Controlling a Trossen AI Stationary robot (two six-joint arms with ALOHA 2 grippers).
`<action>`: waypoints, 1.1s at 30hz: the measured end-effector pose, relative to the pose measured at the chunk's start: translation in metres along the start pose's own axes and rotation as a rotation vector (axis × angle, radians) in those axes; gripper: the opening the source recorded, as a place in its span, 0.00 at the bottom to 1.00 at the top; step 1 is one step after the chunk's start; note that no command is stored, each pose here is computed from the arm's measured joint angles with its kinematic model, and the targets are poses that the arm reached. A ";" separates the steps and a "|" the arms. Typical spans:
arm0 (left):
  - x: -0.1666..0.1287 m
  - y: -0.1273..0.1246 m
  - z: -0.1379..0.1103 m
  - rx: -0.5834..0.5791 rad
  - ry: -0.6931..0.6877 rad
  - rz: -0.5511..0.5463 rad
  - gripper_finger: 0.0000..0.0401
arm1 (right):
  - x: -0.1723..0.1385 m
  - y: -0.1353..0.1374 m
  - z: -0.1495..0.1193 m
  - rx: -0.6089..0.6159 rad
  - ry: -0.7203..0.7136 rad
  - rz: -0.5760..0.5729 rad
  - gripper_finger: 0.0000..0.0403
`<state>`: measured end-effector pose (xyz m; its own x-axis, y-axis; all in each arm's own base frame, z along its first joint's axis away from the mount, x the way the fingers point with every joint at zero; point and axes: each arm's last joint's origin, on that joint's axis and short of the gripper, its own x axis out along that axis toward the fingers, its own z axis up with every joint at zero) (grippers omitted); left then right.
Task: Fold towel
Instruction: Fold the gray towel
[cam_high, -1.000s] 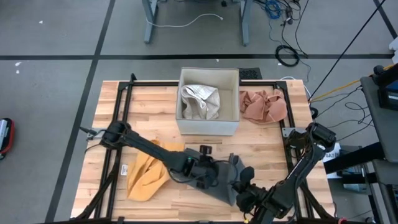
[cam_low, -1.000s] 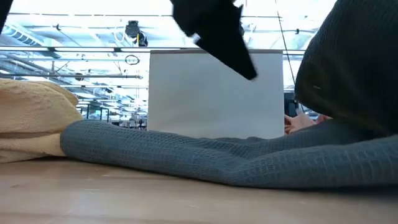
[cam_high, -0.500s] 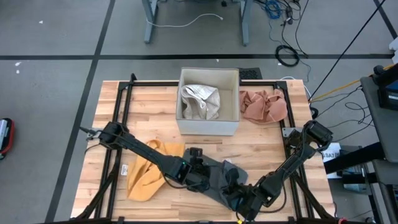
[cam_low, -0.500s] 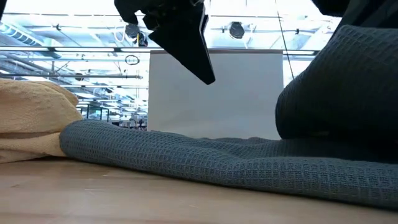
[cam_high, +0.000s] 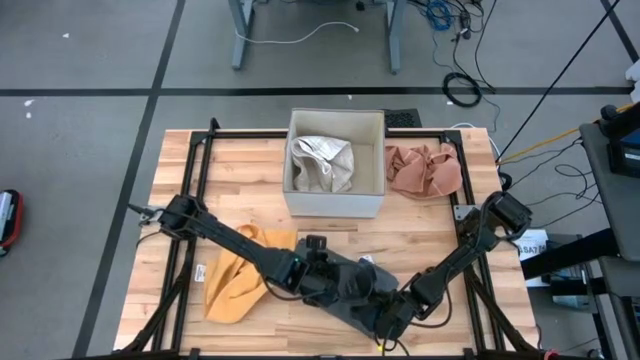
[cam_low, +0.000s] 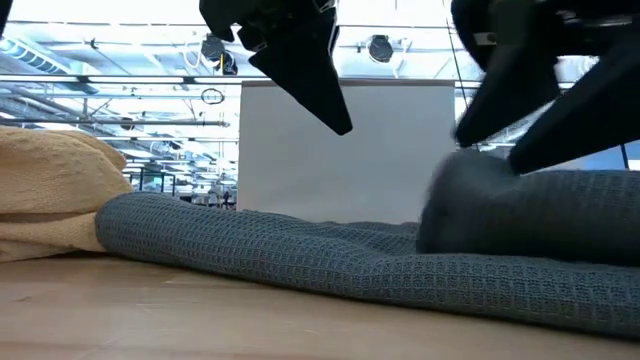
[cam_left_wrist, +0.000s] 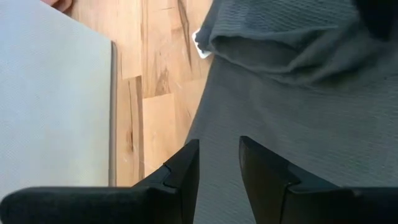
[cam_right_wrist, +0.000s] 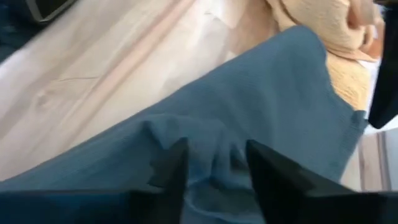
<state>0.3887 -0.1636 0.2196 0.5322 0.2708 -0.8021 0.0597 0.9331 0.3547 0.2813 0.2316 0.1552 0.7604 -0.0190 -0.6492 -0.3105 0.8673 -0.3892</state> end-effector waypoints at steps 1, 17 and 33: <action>0.000 0.001 0.000 -0.002 0.001 0.001 0.30 | 0.001 -0.001 0.000 0.007 -0.003 -0.005 0.42; 0.001 0.001 0.005 -0.027 -0.041 -0.015 0.30 | -0.021 0.008 0.009 0.128 0.100 -0.166 0.55; 0.034 -0.042 0.016 0.054 -0.188 -0.331 0.30 | -0.008 0.002 -0.015 0.361 0.169 -0.109 0.42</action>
<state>0.4178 -0.1971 0.1848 0.6220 -0.0955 -0.7772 0.2960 0.9475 0.1205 0.2655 0.2261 0.1497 0.6643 -0.1762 -0.7264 0.0096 0.9738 -0.2274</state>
